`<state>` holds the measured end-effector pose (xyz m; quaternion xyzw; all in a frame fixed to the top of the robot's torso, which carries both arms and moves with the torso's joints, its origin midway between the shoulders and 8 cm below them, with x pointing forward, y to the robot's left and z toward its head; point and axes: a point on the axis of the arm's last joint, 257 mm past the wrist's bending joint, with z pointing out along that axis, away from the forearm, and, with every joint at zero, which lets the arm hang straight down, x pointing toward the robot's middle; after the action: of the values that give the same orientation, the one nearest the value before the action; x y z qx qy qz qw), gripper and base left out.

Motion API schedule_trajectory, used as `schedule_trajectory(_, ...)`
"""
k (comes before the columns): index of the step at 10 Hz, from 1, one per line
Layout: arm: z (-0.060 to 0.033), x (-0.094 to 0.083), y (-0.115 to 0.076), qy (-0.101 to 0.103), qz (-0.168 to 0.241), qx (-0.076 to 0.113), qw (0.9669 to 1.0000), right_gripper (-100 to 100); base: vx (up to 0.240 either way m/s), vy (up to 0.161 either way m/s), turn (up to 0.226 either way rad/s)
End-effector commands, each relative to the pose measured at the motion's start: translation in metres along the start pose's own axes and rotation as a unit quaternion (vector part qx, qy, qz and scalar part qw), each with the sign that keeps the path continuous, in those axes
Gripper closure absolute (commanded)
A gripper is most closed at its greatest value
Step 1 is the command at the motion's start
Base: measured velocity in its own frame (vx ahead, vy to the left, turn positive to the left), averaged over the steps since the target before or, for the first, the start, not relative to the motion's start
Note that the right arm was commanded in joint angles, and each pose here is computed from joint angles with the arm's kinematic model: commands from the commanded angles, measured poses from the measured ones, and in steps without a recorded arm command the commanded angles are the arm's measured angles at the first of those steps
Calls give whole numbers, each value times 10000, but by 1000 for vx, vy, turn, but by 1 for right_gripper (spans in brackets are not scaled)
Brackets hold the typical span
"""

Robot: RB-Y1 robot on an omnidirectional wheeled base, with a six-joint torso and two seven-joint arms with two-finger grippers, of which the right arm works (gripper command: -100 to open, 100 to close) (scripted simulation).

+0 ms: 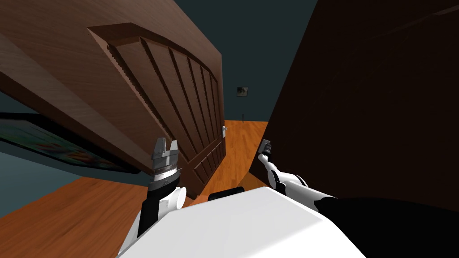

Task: Push the door open

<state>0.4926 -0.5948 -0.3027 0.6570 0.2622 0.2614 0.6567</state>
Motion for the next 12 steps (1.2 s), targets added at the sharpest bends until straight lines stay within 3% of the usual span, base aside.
schedule_trajectory(1, 49, -81, 130, -177, 12, -143, 9997, 100, 111, -164, 42)
schedule_trajectory(3, 42, -86, 107, -180, 2, -118, 9998, 100, 65, -83, 18)
schedule_trajectory(4, 42, -148, 152, -356, 28, -182, 9992, 100, 74, -88, 10)
schedule_trajectory(5, 42, -148, 152, -356, 28, -182, 9992, 100, 74, -91, 3)
schedule_trajectory(7, 30, -225, 171, -562, 43, -217, 9982, 100, 98, -131, -16)
schedule_trajectory(8, -1, -167, 90, -483, 31, -107, 9988, -100, -38, 19, 15)
schedule_trajectory(12, -4, -121, 79, -492, 20, -66, 9988, -100, -127, 172, -4)
